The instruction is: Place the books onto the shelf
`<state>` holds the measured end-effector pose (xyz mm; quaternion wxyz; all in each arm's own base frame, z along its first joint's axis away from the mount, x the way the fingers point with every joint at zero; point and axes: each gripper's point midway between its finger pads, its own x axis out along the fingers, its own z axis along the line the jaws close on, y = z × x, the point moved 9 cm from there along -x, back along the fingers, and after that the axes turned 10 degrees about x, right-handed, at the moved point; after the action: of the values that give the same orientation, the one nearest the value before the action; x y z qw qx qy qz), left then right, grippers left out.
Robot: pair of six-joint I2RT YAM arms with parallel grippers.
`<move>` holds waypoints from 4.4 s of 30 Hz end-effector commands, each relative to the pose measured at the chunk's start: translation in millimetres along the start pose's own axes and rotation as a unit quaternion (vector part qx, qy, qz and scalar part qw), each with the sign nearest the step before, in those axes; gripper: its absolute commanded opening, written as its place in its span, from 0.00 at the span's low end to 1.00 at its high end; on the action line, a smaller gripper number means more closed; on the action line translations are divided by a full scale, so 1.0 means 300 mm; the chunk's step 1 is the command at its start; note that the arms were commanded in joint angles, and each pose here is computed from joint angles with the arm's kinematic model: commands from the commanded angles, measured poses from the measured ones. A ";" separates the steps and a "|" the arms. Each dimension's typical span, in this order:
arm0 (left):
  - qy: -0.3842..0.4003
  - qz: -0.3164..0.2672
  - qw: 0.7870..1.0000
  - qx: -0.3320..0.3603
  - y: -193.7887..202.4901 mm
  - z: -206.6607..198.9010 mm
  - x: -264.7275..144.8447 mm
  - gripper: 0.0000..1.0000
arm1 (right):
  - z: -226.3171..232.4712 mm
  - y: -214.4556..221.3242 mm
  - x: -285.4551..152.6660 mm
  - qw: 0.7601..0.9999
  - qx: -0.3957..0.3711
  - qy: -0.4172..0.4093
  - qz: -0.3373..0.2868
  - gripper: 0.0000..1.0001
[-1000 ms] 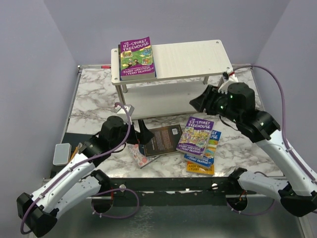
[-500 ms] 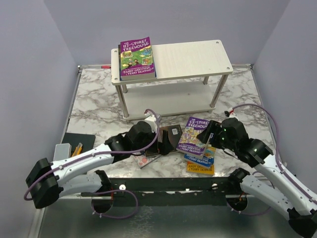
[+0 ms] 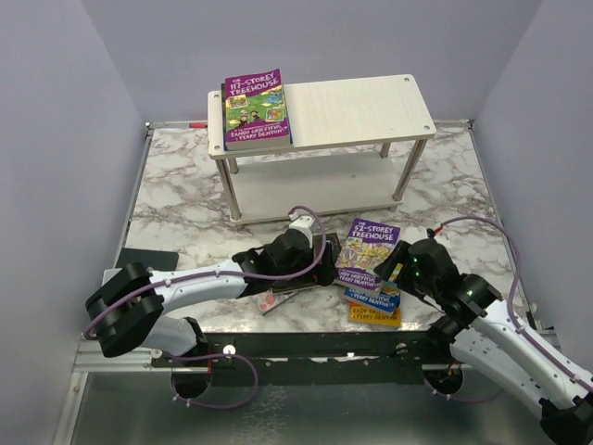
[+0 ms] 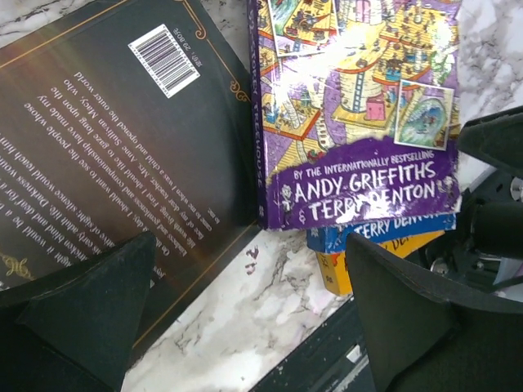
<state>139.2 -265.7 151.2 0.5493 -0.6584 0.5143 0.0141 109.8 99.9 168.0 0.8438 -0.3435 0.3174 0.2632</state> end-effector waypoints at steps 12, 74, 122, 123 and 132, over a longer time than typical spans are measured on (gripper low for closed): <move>0.030 -0.005 0.999 -0.018 -0.003 0.018 0.162 0.99 | -0.063 0.072 0.144 0.998 0.046 0.028 0.012 0.80; 0.130 -0.035 0.990 -0.049 -0.047 -0.106 0.010 0.99 | -0.027 0.061 -0.049 0.988 0.041 -0.148 0.028 0.01; 0.411 -0.202 0.869 -0.186 -0.131 -0.202 -0.452 0.72 | 0.363 -0.026 -0.358 0.809 -0.007 -0.577 0.112 0.01; 0.413 -0.202 0.869 -0.185 -0.136 -0.206 -0.452 0.70 | 0.362 -0.023 -0.353 0.808 -0.005 -0.578 0.114 0.00; 0.419 -0.196 0.869 -0.176 -0.161 -0.229 -0.443 0.43 | 0.354 -0.021 -0.326 0.819 -0.002 -0.564 0.105 0.01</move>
<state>76.0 -232.8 275.7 0.1573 -0.7880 0.5406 -0.2491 91.6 155.6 282.1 0.8465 -0.1041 -0.1263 0.5066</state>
